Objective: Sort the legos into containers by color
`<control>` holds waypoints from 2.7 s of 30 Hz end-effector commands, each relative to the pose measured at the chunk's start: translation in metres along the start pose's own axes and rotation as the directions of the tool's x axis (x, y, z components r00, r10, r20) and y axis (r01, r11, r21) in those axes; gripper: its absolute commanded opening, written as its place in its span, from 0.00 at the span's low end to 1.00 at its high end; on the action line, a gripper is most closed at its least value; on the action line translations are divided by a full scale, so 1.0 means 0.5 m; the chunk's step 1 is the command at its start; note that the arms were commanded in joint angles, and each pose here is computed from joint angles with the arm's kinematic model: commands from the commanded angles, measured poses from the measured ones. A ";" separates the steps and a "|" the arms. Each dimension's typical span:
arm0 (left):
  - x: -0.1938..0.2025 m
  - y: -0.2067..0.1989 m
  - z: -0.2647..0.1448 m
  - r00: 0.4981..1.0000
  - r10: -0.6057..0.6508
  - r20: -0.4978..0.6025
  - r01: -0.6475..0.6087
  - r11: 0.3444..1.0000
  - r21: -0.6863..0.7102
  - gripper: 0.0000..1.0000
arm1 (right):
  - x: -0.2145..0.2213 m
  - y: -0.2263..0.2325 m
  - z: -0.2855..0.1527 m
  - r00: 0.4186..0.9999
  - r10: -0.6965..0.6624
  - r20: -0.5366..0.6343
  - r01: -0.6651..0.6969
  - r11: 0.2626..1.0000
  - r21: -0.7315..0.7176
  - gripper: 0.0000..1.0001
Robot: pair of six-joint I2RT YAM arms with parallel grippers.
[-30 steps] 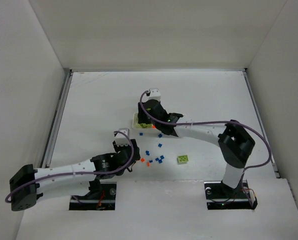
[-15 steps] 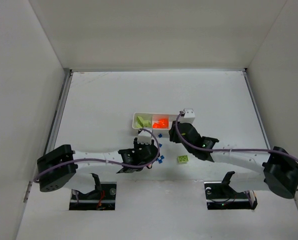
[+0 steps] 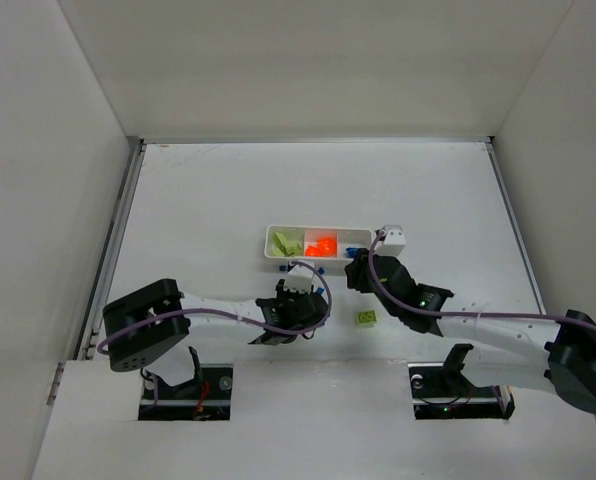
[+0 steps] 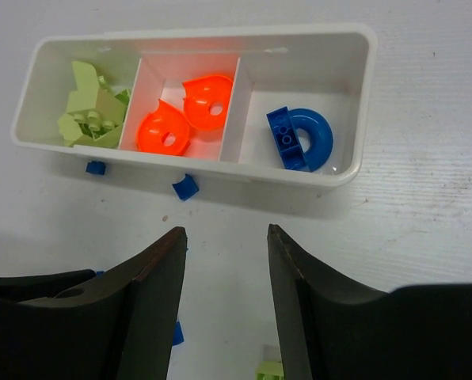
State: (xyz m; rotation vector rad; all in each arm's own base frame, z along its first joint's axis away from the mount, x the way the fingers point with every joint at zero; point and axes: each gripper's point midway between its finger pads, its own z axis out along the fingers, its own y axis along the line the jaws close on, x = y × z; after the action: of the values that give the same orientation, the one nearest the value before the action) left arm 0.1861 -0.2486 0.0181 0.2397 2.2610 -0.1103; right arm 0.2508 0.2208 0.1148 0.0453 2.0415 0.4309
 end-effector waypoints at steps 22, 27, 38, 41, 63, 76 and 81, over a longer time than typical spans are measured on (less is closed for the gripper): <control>-0.198 -0.062 -0.051 0.977 -0.141 0.161 0.119 0.983 0.142 0.09 | -0.037 -0.034 -0.048 0.991 0.097 0.095 -0.096 0.995 -0.017 0.52; -0.295 -0.106 -0.041 0.960 -0.210 0.182 0.171 0.963 0.210 0.09 | -0.053 -0.076 -0.064 0.977 0.163 0.134 -0.167 0.986 0.013 0.52; -0.400 -0.223 0.075 0.958 -0.244 0.154 0.199 0.945 0.260 0.09 | -0.045 -0.096 -0.076 0.970 0.204 0.132 -0.210 0.977 0.026 0.51; -0.387 -0.236 0.110 0.963 -0.234 0.132 0.197 0.949 0.247 0.09 | -0.042 -0.103 -0.082 0.967 0.218 0.132 -0.224 0.974 0.033 0.51; -0.322 -0.080 0.006 0.948 -0.282 0.150 0.242 0.941 0.236 0.43 | 0.126 -0.040 -0.143 0.969 0.035 -0.246 -0.016 0.997 0.078 0.87; -0.155 0.147 -0.080 0.941 -0.304 0.148 0.301 0.953 0.041 0.46 | 0.204 -0.034 -0.088 0.937 -0.012 -0.348 0.080 0.980 0.181 0.78; -0.080 0.201 -0.084 0.949 -0.300 0.099 0.308 0.949 -0.066 0.47 | 0.219 -0.036 -0.079 0.931 -0.021 -0.364 0.098 0.976 0.194 0.54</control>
State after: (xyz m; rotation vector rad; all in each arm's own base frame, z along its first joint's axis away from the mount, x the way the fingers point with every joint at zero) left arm 0.2119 -0.1756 0.0947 -0.1055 2.1520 -0.3104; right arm 0.1586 0.1951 0.0208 0.0024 2.4686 0.1143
